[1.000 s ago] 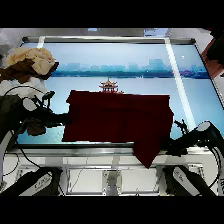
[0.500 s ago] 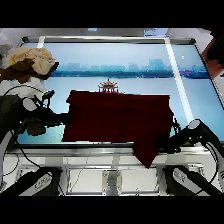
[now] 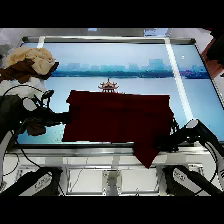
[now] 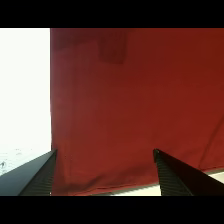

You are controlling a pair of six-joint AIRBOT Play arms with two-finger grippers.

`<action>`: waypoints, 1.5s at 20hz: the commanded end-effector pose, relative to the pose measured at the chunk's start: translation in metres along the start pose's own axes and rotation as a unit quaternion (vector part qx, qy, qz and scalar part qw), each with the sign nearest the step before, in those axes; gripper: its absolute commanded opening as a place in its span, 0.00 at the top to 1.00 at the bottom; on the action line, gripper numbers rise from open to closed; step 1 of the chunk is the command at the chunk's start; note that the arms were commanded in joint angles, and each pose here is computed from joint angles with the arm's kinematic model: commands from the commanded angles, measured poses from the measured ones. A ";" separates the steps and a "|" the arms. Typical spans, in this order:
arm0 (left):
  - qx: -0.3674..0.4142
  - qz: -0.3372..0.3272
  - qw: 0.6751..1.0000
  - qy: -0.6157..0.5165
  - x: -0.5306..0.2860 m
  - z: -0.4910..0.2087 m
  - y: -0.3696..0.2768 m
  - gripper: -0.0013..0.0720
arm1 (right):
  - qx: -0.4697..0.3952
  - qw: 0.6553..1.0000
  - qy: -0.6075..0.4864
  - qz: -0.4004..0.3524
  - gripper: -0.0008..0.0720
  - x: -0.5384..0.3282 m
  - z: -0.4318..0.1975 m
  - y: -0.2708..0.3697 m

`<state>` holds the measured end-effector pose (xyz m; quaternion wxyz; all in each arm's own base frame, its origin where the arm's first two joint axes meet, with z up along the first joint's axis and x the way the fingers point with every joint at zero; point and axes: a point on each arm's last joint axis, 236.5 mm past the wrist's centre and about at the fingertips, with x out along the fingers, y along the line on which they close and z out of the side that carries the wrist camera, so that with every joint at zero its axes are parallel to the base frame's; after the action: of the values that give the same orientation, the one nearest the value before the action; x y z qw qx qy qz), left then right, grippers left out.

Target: Fold the shirts.

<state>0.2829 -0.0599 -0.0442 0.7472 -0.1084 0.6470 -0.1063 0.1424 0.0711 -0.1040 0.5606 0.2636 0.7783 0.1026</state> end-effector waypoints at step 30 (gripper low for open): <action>-0.071 0.060 0.996 0.003 0.006 -0.008 0.031 0.05 | -0.002 0.999 -0.028 0.024 0.95 -0.008 0.015 0.016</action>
<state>0.2854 -0.0493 -0.0503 0.7517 -0.1139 0.6457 -0.0710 0.1592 0.0748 -0.1046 0.5808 0.2838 0.7570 0.0948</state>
